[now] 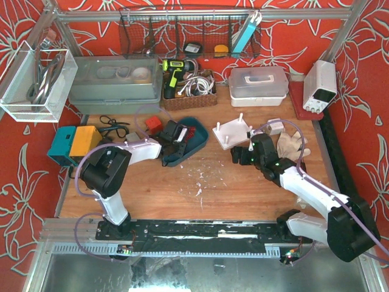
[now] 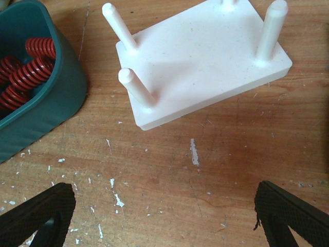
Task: Install the large spring
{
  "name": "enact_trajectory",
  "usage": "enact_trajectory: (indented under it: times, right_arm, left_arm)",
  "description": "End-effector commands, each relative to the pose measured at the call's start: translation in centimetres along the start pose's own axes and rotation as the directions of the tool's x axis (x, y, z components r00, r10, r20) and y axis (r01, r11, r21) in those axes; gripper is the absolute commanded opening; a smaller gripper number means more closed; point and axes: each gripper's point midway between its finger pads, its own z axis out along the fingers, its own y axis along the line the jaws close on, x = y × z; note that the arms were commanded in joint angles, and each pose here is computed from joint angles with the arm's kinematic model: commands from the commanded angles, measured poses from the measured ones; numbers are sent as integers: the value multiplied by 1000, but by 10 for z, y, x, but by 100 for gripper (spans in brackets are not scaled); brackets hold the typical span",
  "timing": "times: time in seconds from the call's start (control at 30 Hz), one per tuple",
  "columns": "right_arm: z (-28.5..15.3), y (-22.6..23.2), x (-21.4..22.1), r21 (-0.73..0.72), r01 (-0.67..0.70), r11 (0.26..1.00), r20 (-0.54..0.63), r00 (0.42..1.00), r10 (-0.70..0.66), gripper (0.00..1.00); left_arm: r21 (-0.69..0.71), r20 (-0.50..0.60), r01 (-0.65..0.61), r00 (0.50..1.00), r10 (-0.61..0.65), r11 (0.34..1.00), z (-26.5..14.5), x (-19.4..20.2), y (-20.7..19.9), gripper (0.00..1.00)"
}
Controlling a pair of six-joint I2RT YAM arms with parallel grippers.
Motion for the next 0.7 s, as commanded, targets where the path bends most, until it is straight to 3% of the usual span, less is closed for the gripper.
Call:
enact_trajectory:
  times: [0.0,0.17,0.4,0.67]
  right_arm:
    - [-1,3,-11,7,16,1000,25,1000,-17,96]
    - [1,4,-10,9,16,1000,21,1000,-17,96]
    - [-3,6,-14,0,22,1000,34,999,-22,95]
    - [-23,11,-26,-21,36,999,62,997,-35,95]
  left_arm:
    - [-1,-45,-12,999,12,1000,7,16,1,43]
    - [8,5,-8,1000,8,1000,-2,6,0,30]
    - [92,192,-8,981,-10,996,-35,-29,-12,14]
    - [217,414,-1,906,-91,976,-98,-66,-28,9]
